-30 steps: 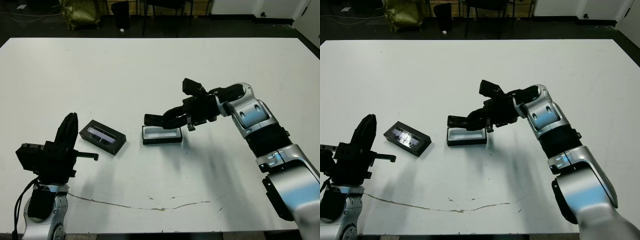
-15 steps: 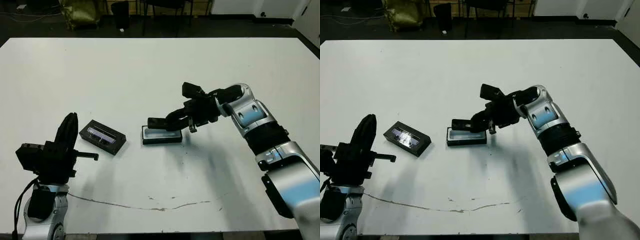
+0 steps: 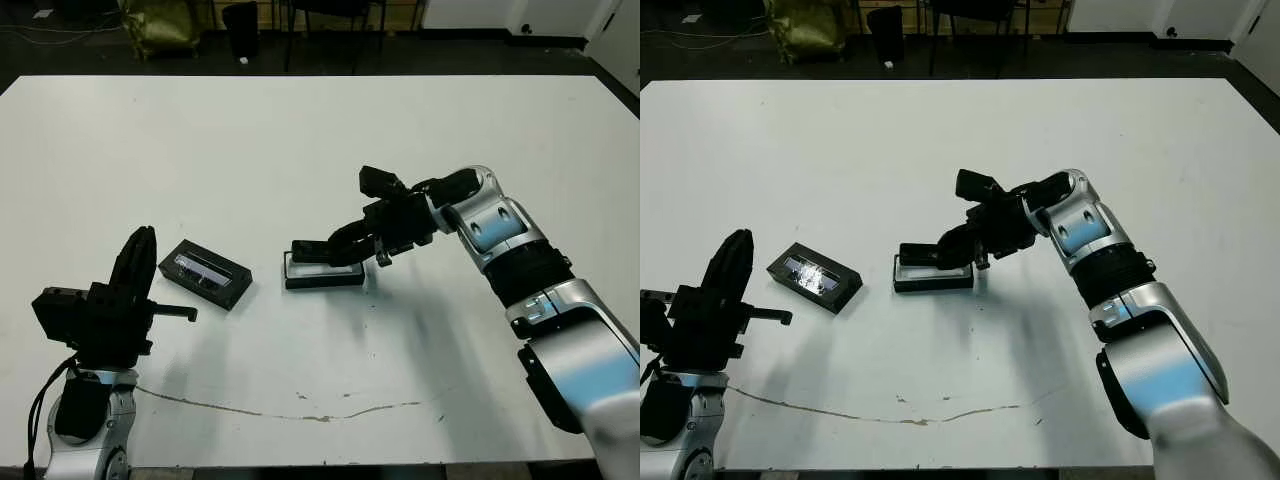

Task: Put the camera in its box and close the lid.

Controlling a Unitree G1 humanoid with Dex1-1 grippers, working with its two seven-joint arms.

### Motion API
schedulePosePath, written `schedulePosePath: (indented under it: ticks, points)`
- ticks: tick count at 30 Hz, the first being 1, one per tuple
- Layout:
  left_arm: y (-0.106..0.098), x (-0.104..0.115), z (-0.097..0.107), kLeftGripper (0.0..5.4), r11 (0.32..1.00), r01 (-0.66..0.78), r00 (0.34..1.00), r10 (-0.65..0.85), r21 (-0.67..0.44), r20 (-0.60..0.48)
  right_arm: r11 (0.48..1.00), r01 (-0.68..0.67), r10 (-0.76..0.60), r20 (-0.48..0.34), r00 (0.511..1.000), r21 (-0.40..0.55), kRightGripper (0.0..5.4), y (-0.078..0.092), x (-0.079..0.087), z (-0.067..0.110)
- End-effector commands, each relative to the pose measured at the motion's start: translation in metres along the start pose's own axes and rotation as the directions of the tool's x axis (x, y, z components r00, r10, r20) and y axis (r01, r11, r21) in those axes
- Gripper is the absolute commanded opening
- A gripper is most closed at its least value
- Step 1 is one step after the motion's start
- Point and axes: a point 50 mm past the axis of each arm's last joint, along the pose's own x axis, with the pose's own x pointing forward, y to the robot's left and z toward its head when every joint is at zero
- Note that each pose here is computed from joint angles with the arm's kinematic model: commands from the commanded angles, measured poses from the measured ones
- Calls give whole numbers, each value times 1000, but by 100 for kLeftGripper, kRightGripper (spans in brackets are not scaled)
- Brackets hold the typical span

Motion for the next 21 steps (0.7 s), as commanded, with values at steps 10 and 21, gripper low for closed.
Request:
schedulePosePath:
  ticks: [10, 21]
  points:
    - [0, -3, -4, 0, 1000, -2, 999, 2, 5, -34, 998, 44, -40, -113, 993, 34, 39, 2, -7, 26]
    - [0, -4, -3, 0, 1000, -6, 999, 6, -6, -41, 997, 45, -56, -162, 985, -67, 39, 3, -6, 25]
